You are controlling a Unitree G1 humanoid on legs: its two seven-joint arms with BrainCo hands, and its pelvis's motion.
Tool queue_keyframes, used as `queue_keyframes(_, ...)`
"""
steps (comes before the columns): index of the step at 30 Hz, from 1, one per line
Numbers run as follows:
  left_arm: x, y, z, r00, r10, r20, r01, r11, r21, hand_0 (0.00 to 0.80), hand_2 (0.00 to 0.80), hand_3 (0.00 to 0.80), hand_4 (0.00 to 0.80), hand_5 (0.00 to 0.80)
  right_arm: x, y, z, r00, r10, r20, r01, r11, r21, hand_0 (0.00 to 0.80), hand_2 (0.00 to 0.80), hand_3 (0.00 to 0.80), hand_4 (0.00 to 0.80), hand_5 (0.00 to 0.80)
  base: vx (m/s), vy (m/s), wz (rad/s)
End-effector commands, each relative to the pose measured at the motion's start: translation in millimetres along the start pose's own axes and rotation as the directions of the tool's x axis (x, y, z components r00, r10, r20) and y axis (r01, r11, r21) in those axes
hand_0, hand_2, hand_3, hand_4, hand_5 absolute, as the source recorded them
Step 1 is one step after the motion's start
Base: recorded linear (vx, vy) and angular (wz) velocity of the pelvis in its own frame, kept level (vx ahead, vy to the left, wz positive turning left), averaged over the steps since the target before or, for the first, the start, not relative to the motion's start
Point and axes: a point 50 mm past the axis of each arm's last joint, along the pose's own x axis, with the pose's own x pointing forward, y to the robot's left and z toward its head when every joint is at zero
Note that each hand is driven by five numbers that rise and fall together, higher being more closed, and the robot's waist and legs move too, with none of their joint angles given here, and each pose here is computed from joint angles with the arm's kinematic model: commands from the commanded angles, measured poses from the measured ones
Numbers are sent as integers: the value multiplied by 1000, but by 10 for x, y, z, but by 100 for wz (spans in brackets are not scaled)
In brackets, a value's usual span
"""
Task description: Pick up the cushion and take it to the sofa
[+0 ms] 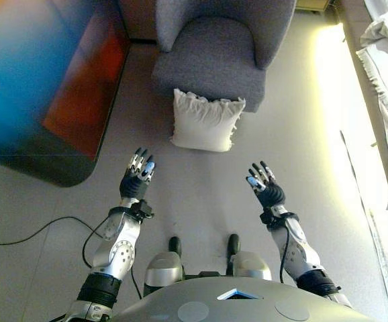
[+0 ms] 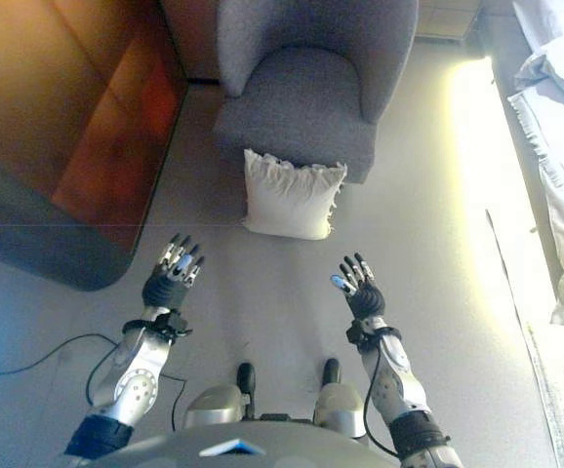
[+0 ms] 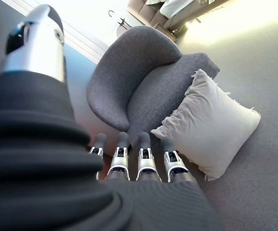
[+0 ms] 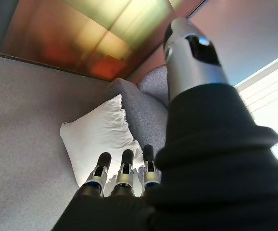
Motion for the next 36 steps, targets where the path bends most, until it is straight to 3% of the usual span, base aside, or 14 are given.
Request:
queue_keyframes(1,46,-91,182,993,-71,96,67,997,36,0,0,0,0,0,36,168,246,990,83,118,-82,997,-10,0,0,0,0,0,0,0,0)
queue_keyframes(18,37,-90,197,991,-71,113,69,997,27,0,0,0,0,0,32,177,215,991,76,114,-76,997,-4,0,0,0,0,0,0,0,0)
queue_keyframes(29,-151,101,190,994,-13,108,9,999,34,0,0,0,0,0,-99,99,107,995,79,63,-80,997,8,0,0,0,0,0,55,37,-4)
queue_keyframes(36,-59,147,338,986,-13,168,7,999,34,0,0,0,0,0,-1,192,127,989,126,82,-127,992,14,0,0,0,0,0,-15,82,-14)
